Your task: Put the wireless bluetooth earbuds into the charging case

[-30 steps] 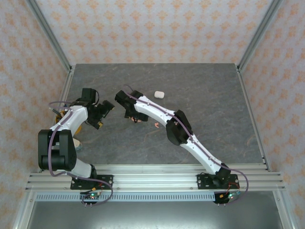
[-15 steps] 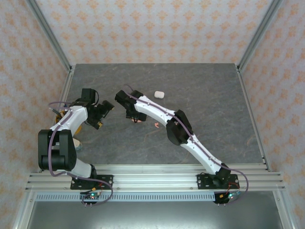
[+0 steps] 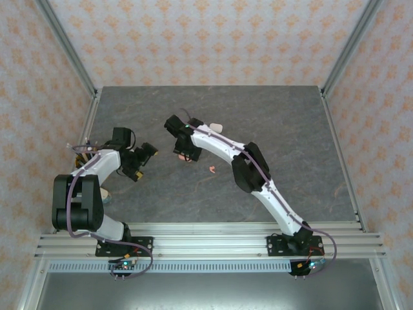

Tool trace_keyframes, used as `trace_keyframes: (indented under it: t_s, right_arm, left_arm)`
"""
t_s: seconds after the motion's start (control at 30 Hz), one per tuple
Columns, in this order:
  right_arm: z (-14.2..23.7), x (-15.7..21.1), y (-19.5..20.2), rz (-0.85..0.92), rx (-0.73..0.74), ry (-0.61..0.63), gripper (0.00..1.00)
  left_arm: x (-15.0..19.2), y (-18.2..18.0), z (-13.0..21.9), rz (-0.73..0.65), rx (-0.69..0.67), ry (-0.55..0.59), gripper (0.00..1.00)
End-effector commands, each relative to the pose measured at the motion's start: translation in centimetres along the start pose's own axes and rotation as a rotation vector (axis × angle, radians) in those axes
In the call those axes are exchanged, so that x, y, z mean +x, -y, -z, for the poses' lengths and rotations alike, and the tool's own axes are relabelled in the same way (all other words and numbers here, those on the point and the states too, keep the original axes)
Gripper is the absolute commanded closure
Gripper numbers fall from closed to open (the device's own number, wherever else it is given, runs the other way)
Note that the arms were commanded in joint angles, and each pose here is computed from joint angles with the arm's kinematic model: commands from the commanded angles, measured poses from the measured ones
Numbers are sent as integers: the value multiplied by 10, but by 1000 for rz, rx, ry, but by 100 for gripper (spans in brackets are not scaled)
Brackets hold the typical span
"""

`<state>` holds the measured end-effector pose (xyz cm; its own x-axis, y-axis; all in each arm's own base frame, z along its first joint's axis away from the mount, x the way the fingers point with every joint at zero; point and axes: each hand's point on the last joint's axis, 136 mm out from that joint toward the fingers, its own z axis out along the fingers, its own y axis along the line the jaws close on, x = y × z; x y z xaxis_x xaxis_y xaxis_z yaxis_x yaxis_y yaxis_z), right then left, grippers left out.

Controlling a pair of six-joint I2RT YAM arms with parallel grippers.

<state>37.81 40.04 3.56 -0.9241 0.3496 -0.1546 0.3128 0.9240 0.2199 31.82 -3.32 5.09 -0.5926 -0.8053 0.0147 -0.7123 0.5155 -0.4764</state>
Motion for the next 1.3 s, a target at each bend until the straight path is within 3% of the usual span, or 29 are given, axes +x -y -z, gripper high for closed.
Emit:
trace_keyframes:
  t_s: [0.0,0.37,0.8,1.27]
  right_arm:
    - [33,-17,-16,-62,-101,25,58]
    - [32,-31,-23,-141,-184,-24,58]
    - [35,-31,-29,-178,-241,-76,58]
    - [37,-30,-35,-210,-292,-127,59]
  left_arm:
    - [7,20,1,-58,98,8,0]
    - [34,61,-11,-238,292,74,2]
    - [40,94,-29,-345,440,130,21]
    - [44,110,-51,-389,487,125,37]
